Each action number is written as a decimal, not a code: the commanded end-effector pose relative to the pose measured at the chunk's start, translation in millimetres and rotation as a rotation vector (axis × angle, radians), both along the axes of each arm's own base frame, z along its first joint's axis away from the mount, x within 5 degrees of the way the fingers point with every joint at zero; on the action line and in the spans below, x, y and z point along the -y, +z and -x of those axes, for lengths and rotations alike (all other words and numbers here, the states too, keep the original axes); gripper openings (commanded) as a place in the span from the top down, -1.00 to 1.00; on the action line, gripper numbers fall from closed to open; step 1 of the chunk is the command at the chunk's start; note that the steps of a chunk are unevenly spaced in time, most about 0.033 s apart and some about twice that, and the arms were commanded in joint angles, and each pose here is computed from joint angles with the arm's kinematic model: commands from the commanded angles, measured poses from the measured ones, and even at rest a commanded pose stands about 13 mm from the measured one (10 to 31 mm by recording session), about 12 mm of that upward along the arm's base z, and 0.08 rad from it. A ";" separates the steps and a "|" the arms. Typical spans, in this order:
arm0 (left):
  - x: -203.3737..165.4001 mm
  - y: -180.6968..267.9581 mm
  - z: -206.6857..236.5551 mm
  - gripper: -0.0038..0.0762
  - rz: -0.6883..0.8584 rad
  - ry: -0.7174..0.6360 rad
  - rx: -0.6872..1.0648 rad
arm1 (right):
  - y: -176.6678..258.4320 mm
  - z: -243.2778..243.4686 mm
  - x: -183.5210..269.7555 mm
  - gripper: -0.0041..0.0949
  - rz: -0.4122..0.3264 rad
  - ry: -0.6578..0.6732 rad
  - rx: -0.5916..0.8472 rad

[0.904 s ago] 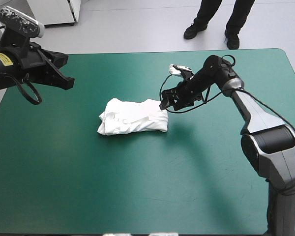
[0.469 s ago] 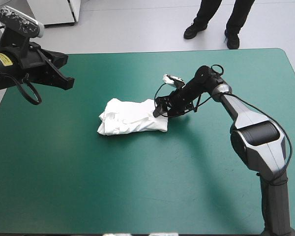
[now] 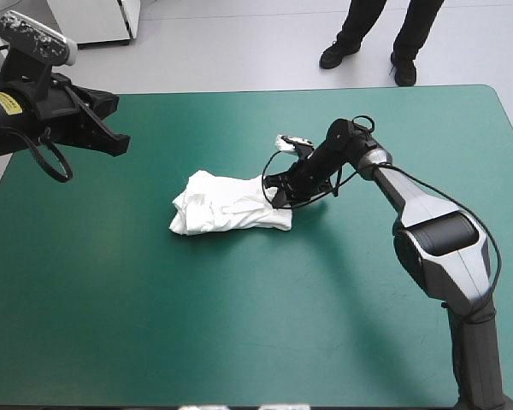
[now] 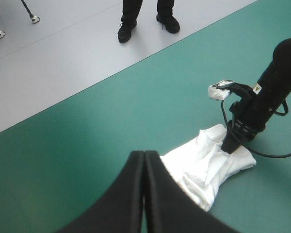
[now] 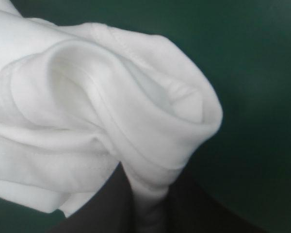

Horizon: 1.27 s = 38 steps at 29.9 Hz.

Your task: Fold the cloth

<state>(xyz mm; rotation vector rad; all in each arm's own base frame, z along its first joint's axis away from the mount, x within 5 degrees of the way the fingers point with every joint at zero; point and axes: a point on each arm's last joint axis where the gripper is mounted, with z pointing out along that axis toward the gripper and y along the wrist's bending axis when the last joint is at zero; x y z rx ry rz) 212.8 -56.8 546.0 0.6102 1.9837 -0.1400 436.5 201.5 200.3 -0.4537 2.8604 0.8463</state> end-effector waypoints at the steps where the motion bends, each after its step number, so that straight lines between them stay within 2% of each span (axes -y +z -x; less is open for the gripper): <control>1: -0.4 13.4 14.2 0.93 0.044 -0.010 0.064 | 17.0 -3.8 32.9 0.92 0.213 -0.007 0.081; 5: -0.4 13.6 14.2 0.93 0.044 -0.010 0.065 | 23.0 -6.9 58.5 0.92 0.259 -0.058 0.057; 11: -0.4 13.9 14.0 0.93 0.046 -0.010 0.069 | 48.0 -3.6 108.7 0.92 0.394 -0.138 0.100; 17: -0.7 14.9 13.4 0.93 0.048 -0.005 0.082 | 55.6 16.4 185.0 0.92 0.509 -0.277 0.053; 23: -0.6 14.6 13.1 0.93 0.048 -0.005 0.081 | 69.2 54.8 263.3 0.92 0.554 -0.460 0.011; 28: -0.6 14.6 13.1 0.93 0.048 -0.005 0.081 | 81.7 100.3 320.2 0.92 0.549 -0.648 -0.003; 34: -0.6 14.6 13.1 0.93 0.048 -0.005 0.081 | 80.5 149.1 355.3 0.92 0.545 -0.810 -0.019; 38: 0.0 14.7 13.3 0.93 0.054 -0.010 0.080 | 73.0 163.2 355.8 0.92 0.564 -0.815 -0.036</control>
